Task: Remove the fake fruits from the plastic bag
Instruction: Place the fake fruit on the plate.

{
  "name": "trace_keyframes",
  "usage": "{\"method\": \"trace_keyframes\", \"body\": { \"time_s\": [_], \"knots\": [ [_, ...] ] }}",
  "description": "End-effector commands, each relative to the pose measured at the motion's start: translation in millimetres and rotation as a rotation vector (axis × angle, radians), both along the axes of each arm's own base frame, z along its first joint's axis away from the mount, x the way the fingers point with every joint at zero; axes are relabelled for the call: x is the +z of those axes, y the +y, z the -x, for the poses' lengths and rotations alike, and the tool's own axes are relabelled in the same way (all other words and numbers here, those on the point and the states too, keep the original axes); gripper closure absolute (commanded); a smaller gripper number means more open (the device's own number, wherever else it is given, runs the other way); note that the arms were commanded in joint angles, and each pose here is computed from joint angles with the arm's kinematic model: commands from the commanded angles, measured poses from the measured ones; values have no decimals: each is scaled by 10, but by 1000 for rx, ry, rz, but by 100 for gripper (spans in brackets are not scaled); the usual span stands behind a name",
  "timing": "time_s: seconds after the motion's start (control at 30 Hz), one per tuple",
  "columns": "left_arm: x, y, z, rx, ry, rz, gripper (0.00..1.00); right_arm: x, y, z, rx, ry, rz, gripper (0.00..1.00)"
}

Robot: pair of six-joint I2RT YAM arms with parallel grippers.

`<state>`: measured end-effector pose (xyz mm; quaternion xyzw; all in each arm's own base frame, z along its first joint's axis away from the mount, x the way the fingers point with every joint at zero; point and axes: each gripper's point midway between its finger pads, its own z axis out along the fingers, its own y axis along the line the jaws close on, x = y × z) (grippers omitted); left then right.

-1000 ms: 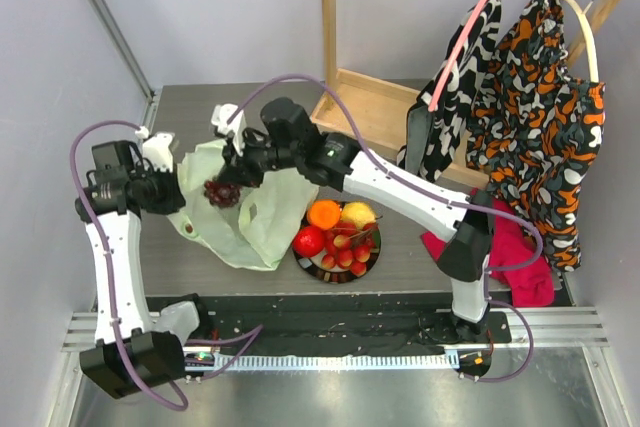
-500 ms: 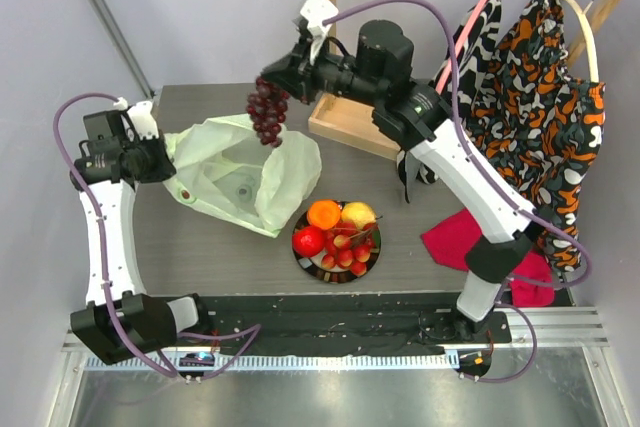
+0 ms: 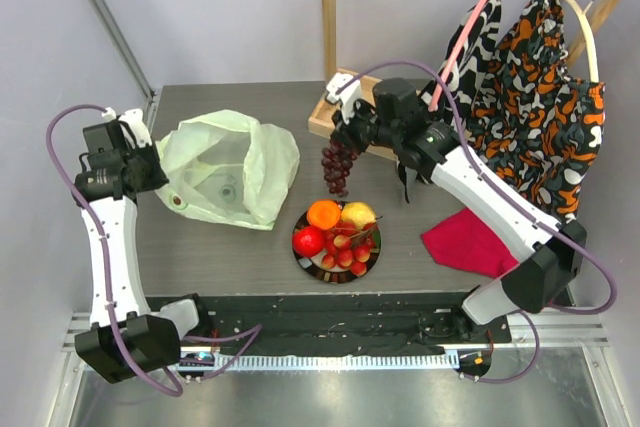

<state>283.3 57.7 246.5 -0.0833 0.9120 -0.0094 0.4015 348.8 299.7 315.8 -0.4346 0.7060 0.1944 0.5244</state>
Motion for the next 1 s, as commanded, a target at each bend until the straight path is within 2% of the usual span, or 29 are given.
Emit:
{"method": "trace_keyframes", "body": {
  "time_s": [0.0, 0.23, 0.6, 0.97],
  "knots": [
    [17, -3, -11, 43, -34, 22, 100, 128, -205, 172, 9, -116, 17, 99],
    [-18, -22, 63, 42, -30, 22, 100, -70, -256, 269, 22, -84, 39, 99],
    [-75, -14, 122, 45, -16, 18, 100, 62, -207, 345, 50, -80, -6, 99],
    [-85, -6, 133, 48, -16, 18, 100, 30, -94, 596, 115, -47, -12, 99]
  ]
}}
